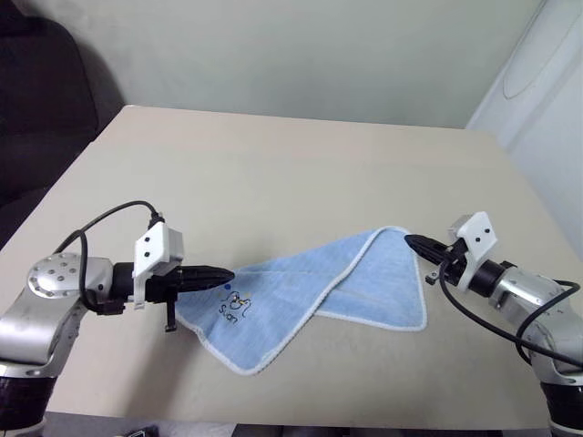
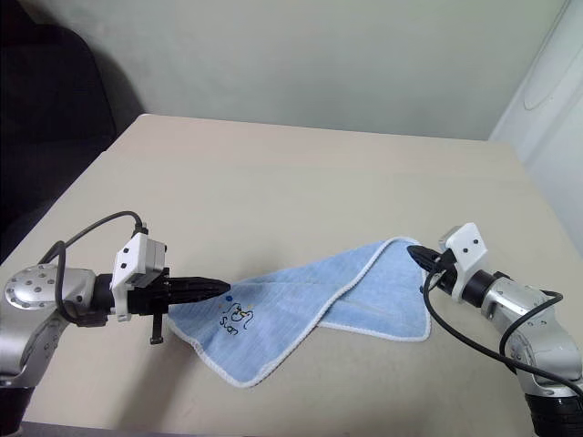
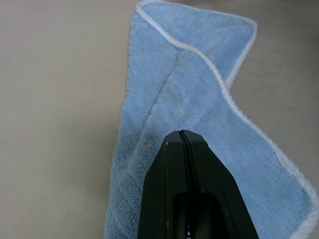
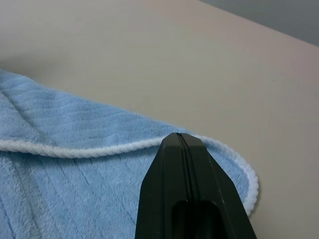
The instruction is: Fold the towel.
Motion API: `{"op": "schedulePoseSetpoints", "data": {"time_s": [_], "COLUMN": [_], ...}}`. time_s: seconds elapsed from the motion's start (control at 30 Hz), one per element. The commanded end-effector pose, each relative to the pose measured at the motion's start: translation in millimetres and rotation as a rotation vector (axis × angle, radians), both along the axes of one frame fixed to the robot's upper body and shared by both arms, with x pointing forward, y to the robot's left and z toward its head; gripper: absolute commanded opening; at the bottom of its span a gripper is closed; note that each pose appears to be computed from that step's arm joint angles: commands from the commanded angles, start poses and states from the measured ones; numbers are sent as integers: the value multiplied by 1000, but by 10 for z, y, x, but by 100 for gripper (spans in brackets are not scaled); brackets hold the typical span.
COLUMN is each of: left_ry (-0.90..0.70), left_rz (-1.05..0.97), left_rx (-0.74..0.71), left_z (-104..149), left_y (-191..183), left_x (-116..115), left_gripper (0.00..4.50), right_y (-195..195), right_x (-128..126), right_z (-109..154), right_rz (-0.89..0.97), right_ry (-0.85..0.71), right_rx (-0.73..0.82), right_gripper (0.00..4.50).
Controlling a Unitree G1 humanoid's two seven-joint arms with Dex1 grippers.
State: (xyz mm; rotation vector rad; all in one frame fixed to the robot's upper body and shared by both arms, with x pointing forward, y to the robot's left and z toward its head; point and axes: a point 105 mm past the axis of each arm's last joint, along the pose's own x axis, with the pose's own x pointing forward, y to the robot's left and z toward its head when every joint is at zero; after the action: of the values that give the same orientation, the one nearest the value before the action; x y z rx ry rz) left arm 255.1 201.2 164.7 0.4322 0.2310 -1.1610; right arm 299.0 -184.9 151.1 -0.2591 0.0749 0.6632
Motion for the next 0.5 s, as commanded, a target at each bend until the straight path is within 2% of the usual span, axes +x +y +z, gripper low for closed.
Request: {"op": "schedulePoseSetpoints", "data": {"time_s": [0.03,0.5], "left_ry": [-29,-28], "left_rz": [-9,-43], "left_rx": [3,41], "left_z": [31,29], "left_y": [-15,-38], "left_x": [-8,-88], "left_gripper": [3,3], "right_y": [2,38], "right_x": [14,70], "right_z": [115,79], "right_rz": [11,34], "right_ry": [-49,-46], "right_rx": [-14,-16], "right_gripper": [0,0]}}
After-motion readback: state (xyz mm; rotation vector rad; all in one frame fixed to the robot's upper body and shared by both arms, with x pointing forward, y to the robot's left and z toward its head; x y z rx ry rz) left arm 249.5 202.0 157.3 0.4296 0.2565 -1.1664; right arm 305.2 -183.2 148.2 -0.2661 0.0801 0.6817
